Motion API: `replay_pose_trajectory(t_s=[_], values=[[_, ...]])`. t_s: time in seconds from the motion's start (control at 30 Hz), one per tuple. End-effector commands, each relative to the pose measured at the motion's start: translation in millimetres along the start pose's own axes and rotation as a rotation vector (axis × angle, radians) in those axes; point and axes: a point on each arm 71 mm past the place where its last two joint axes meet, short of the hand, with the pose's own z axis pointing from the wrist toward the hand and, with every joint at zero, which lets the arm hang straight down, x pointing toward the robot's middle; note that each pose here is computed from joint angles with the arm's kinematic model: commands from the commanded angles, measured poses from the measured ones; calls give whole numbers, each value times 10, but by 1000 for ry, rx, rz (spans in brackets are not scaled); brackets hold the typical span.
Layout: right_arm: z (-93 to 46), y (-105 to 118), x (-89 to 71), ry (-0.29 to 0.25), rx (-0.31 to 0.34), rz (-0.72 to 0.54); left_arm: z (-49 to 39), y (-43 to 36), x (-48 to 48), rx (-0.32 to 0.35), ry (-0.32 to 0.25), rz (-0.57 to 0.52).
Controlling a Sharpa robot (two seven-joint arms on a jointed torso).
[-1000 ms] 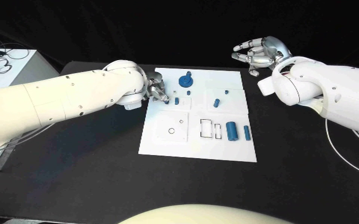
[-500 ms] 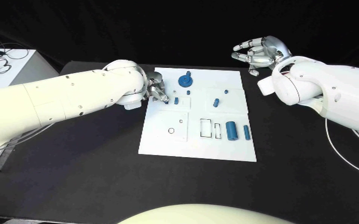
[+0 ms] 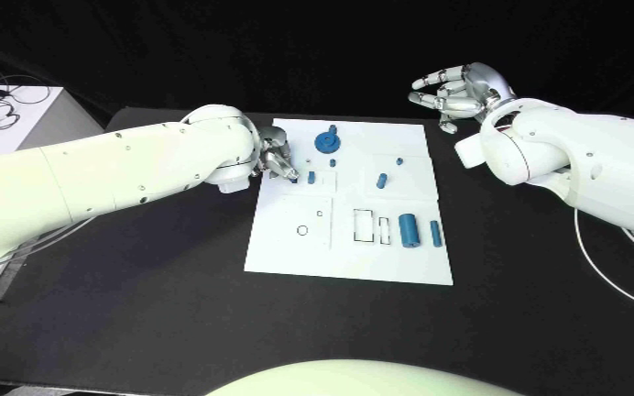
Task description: Assemble the parts on the task board
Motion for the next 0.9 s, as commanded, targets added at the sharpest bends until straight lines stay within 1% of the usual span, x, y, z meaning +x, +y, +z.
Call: replay_pose_trajectory(t_s=[0.03,0.57,0.9], values=[[2,1,2,5,-3,1,3,-18,38,14,29,20],[7,-5,5,6,-2,1,9,-15,36,15,35,23],[8,-10,9,8,0,1,10,-18,52,21,59,35]])
